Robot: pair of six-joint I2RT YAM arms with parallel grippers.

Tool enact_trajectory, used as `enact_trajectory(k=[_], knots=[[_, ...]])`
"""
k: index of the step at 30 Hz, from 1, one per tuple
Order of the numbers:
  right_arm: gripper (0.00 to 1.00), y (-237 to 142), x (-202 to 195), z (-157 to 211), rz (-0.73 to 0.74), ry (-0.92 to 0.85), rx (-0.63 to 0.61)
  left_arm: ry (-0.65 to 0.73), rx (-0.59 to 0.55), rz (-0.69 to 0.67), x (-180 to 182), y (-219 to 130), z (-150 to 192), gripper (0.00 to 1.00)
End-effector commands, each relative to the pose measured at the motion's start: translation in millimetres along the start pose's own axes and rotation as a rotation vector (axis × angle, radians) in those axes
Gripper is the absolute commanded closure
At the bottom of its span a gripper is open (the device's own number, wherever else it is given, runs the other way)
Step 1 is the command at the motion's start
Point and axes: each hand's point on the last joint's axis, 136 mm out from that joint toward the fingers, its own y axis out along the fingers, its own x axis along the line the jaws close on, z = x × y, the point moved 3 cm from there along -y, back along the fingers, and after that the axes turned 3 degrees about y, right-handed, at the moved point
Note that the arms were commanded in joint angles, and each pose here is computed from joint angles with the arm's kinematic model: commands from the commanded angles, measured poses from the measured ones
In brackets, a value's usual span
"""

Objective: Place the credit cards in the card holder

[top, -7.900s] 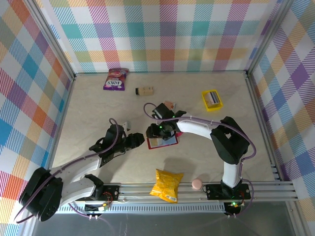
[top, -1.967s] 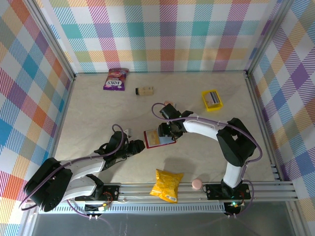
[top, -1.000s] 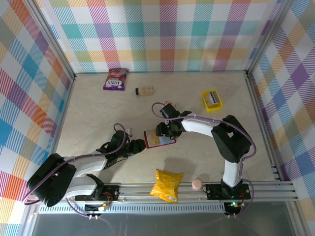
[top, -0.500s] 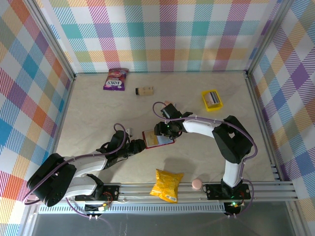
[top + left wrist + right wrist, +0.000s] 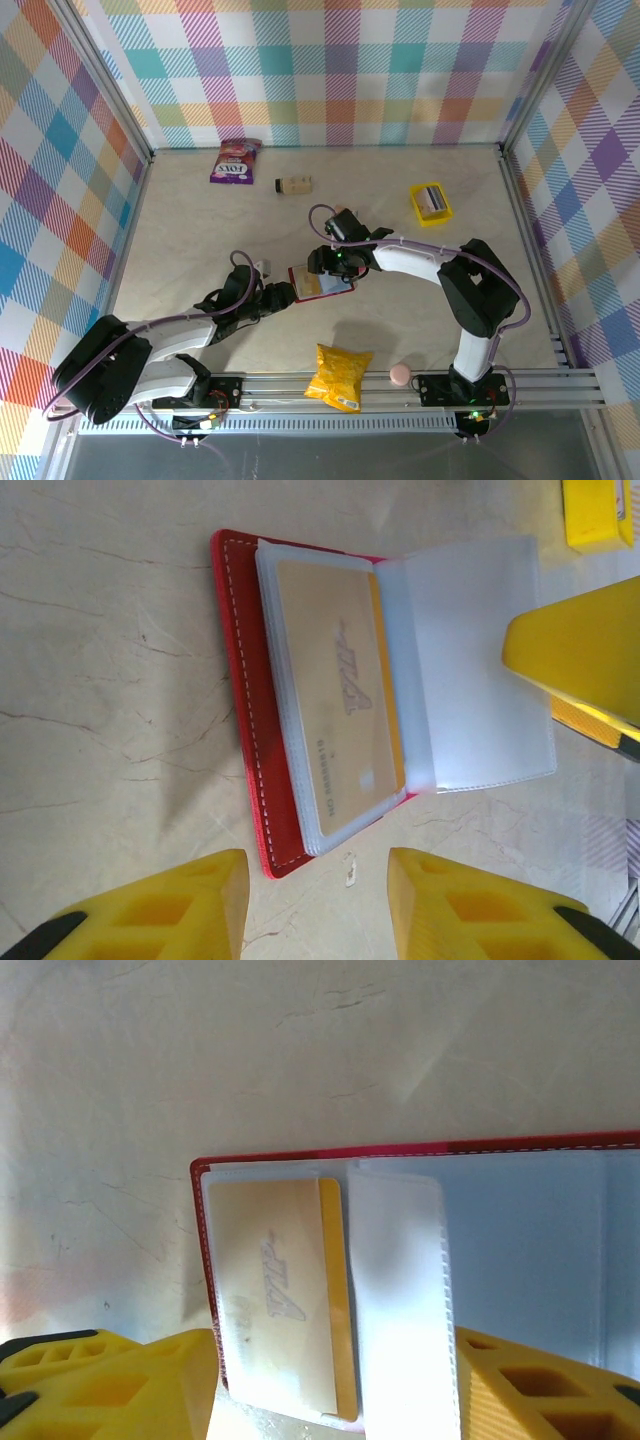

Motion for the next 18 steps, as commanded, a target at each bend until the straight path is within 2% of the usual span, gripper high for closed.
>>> enact_trajectory(k=[1,7,13,18], knots=[[0.43,-1,14,-1,-0.055,-0.011,-0.003,0.022,-0.008,0.004,-4,-5,-1,0.59],[0.43,10,39,2,-0.106,-0.055,0.026,0.016,-0.005,-0.014,-1,-18,3,0.60],[0.43,41,66,4,-0.139,-0.060,0.077,0.009,-0.042,-0.038,3,-40,4,0.60],[0.43,56,62,2,-0.100,-0.023,0.078,-0.009,-0.056,-0.034,8,-47,8,0.60]])
